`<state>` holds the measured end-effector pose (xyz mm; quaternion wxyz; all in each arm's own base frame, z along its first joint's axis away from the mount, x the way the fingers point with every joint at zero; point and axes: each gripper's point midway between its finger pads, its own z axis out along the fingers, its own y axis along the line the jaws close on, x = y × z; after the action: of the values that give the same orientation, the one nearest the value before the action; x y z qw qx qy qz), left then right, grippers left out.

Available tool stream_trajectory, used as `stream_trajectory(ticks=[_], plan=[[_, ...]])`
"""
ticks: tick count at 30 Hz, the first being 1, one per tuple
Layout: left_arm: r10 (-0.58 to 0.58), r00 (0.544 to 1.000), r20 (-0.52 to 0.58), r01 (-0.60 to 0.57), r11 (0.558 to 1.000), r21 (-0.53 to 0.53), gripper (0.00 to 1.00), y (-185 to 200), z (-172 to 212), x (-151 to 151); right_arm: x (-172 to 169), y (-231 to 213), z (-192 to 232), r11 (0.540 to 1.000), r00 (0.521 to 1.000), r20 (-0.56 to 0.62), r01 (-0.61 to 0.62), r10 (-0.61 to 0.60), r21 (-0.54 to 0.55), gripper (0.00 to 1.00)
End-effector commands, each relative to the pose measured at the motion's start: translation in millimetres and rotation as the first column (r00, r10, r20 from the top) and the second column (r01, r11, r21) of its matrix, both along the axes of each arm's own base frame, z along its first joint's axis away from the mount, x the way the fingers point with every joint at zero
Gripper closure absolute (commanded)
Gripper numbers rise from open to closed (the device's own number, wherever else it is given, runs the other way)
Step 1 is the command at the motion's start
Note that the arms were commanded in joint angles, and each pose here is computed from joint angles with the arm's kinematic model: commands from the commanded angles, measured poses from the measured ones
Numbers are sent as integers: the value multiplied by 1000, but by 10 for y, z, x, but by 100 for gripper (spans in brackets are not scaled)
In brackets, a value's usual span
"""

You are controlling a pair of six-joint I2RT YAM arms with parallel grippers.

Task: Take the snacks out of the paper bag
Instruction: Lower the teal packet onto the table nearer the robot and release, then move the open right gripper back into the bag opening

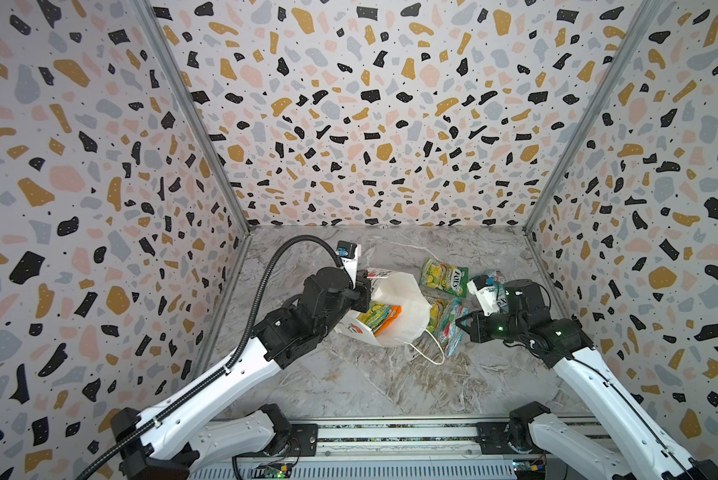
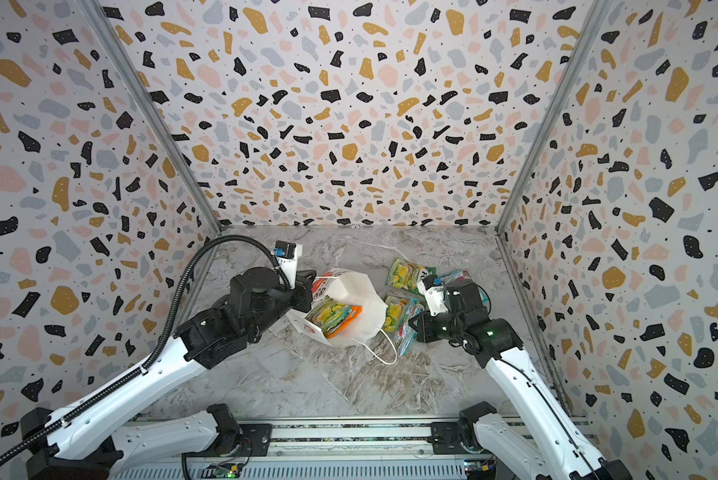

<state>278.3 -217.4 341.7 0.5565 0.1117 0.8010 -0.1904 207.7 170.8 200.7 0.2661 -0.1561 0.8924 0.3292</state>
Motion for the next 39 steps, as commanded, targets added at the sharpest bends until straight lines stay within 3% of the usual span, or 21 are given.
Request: stream_trajectory(ticks=[1,4,9,13,16,18,21,23,29,31,34,37,39], plan=[[96,993,63,-92,994,-59,100,203,215,12,-171,288,207,970,985,30,-171,168,175,100],[129,988,84,-122,989,-82,100,300,301,-11,-300,433,159,936,966,7,-251,258,245,100],[103,991,84,-95,992,-85,100,253,317,-26,-431,620,-90,921,946,-47,-300,321,249,100],[40,997,67,-35,996,-81,100,117,274,-33,-340,470,-489,976,970,-120,-203,211,80,100],[-8,998,58,13,997,-81,100,16,257,-48,-258,269,-713,991,983,-155,-115,103,-70,99],[-32,998,56,37,996,-85,100,-33,266,-59,-222,228,-739,988,987,-148,-84,64,-130,88],[-63,997,54,68,993,-93,100,-96,273,-75,-170,95,-815,958,992,-125,-27,-9,-285,62],[-77,995,56,82,992,-100,100,-116,290,-85,-134,6,-851,937,992,-118,5,-49,-350,52],[-113,992,50,118,986,-121,100,-187,282,-116,166,-408,-669,835,966,67,251,-251,-490,43],[-123,991,46,128,983,-130,100,-208,268,-126,245,-481,-523,818,946,130,322,-296,-477,42],[-130,991,43,135,981,-139,100,-229,252,-131,258,-240,-243,905,959,166,274,-231,-326,42],[-148,988,43,153,975,-163,100,-274,255,-141,114,169,150,991,976,202,104,-85,-85,43],[-166,985,43,171,968,-183,100,-325,253,-146,-89,452,417,994,970,238,-76,56,76,45]])
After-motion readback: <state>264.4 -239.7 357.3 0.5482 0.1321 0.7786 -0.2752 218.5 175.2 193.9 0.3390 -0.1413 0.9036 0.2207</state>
